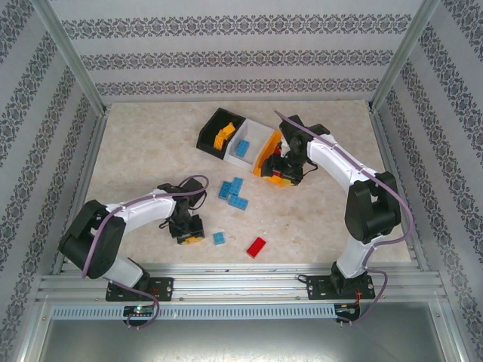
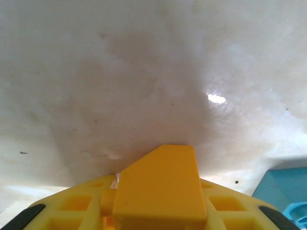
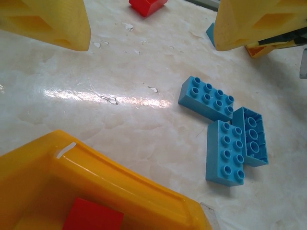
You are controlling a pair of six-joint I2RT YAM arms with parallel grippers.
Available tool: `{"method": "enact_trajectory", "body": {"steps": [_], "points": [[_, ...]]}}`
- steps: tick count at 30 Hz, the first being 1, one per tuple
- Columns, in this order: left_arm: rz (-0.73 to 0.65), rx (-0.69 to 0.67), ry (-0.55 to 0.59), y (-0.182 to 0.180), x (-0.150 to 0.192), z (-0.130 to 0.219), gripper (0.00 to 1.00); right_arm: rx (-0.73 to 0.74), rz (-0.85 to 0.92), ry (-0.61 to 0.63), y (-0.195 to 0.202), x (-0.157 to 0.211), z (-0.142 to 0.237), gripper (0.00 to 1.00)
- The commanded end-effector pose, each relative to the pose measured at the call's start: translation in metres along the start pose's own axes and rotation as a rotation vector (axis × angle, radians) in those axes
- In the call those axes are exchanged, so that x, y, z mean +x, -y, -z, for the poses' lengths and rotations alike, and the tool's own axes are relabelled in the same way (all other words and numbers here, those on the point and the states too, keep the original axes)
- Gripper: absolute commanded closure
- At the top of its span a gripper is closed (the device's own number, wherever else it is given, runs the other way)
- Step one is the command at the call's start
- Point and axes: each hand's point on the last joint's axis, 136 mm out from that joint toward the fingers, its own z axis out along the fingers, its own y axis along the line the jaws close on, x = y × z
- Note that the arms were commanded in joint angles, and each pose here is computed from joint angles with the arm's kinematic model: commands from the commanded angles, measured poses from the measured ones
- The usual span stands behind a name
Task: Sort the legos into containers by color
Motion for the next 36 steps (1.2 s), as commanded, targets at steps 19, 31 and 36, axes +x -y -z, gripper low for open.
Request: {"method": "enact_trajectory", "body": {"steps": [19, 31, 36], "points": [[0.084, 0.545, 0.285, 0.145, -0.214, 0.156, 0.69, -0.009, -0.121, -0.007, 0.044, 0.024, 0.005, 0.32], [0.067, 0.474, 0.390, 0.176, -0.330, 0.165, 0.67, -0.011, -0.169, -0.020, 0.061, 0.057, 0.001, 0.32], [0.104, 0.502, 0.433, 0.174, -0.352, 0.175, 0.66, -0.009, -0.172, -0.024, 0.064, 0.063, 0.001, 0.32]]}}
